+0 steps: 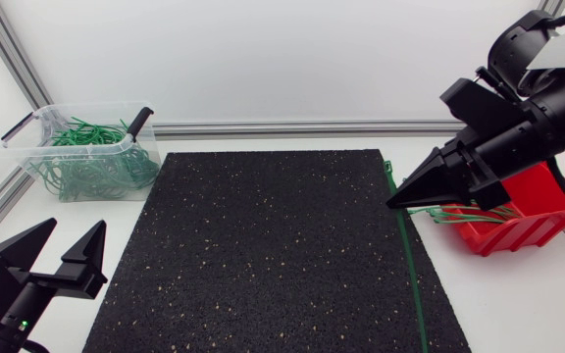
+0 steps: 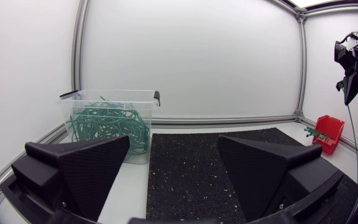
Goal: Take a green cable tie from the red box, thread the tail through the head to close it, then place it in the transparent bin on the left.
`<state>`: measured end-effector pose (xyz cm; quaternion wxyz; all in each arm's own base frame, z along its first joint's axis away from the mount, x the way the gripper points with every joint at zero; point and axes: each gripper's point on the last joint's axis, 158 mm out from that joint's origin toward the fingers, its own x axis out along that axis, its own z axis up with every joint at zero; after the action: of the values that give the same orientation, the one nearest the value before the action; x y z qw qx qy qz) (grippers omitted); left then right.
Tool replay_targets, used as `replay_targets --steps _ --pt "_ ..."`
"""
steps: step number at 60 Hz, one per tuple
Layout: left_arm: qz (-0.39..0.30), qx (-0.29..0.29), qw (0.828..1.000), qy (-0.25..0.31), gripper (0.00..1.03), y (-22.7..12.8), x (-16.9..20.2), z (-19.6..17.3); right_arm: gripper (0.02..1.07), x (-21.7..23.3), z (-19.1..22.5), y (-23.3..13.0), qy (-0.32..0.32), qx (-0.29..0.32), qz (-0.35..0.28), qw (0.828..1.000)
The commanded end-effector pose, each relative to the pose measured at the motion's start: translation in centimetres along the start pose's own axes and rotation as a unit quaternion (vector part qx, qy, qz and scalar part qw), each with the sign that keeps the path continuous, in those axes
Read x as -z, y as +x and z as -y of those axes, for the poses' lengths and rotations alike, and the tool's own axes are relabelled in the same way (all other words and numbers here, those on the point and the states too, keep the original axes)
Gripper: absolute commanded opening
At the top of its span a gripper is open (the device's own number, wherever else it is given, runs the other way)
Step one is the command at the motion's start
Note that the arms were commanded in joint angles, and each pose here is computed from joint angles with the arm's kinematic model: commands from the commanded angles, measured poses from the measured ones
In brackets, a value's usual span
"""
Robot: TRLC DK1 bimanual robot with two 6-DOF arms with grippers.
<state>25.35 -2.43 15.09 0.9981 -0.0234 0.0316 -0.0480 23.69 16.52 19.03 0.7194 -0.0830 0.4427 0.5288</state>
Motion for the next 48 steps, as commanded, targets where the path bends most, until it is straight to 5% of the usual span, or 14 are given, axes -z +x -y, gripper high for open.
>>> replay_targets --steps 1,26,48 --pt "-0.042 0.003 0.999 -0.005 0.99 0.2 3.0 0.1 0.08 -0.9 -0.9 0.5 0.038 -0.025 0.000 0.999" --pt "-0.032 0.031 0.999 -0.002 0.99 0.1 2.5 1.5 0.08 -2.4 -5.2 3.5 0.026 -0.091 -0.012 0.995" --pt "-0.046 0.147 0.988 -0.004 0.99 -0.7 0.2 6.6 0.08 -2.4 -7.4 6.8 0.004 -0.156 -0.015 0.988"
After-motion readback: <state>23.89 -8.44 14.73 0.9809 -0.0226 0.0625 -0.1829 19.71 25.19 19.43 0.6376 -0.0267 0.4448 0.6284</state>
